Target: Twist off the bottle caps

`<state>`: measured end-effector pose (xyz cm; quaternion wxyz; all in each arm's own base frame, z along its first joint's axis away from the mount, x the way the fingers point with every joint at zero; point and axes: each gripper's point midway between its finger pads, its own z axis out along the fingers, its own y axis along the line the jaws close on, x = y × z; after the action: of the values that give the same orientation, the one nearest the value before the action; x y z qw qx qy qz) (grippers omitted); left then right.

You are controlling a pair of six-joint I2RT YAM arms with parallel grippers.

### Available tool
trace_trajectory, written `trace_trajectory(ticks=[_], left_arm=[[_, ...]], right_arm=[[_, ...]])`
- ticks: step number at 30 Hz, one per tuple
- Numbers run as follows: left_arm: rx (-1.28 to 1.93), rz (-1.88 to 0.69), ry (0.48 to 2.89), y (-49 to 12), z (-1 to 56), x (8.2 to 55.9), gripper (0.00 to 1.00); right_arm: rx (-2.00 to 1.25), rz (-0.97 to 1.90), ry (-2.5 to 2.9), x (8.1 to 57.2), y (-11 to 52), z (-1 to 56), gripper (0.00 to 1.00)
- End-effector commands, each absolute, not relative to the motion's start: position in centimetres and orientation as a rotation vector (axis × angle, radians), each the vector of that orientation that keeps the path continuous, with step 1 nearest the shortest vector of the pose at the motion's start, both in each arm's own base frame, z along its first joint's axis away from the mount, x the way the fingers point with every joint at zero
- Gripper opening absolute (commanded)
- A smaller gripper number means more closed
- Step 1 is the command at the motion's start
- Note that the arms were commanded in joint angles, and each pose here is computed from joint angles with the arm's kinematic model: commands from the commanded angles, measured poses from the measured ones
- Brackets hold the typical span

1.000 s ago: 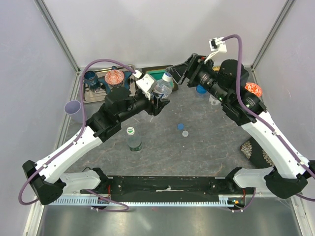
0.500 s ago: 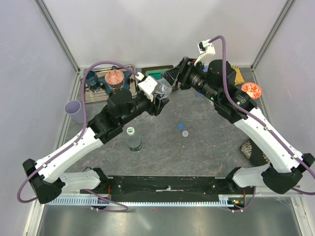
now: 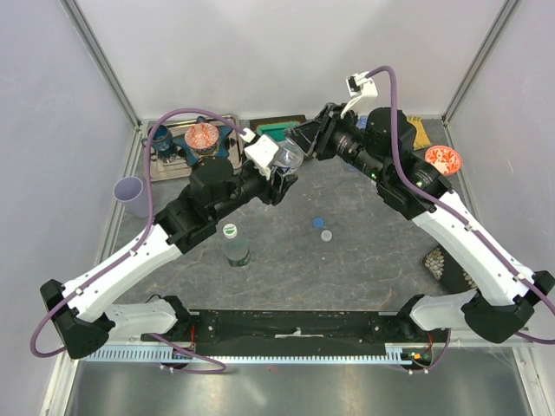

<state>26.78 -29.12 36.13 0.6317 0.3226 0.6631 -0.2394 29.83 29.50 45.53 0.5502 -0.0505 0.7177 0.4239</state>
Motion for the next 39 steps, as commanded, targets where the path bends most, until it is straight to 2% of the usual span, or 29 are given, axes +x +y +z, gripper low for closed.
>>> trace_trajectory(ticks=[1, 5, 12, 18, 29, 39], left_arm=[[0.788, -0.629, 1.374, -29.4, 39.9, 24.7, 0.27], [0.907, -0.787, 1.358, -30.4, 40.5, 21.9, 0.24], [1.158, -1.321, 1.212, -30.3, 43.3, 14.7, 0.28], [1.241, -1.584, 1.138, -28.6, 44.2, 12.5, 0.3], [1.38, -1.741, 1.101, -28.5, 43.5, 11.4, 0.33], [1.388, -1.767, 1.137, -28.8, 42.7, 11.8, 0.34]], right_arm=[[-0.239, 0.985, 1.674, 28.7, 29.3, 45.4, 0.0], [-0.411, 1.004, 1.647, 26.9, 29.8, 45.3, 0.0], [-0.641, 1.109, 1.565, 22.6, 29.8, 46.0, 0.0], [-0.799, 1.205, 1.486, 19.6, 30.1, 46.5, 0.0], [-1.108, 1.416, 1.204, 12.3, 29.5, 47.6, 0.0], [-1.124, 1.413, 1.207, 12.5, 29.8, 46.9, 0.0]])
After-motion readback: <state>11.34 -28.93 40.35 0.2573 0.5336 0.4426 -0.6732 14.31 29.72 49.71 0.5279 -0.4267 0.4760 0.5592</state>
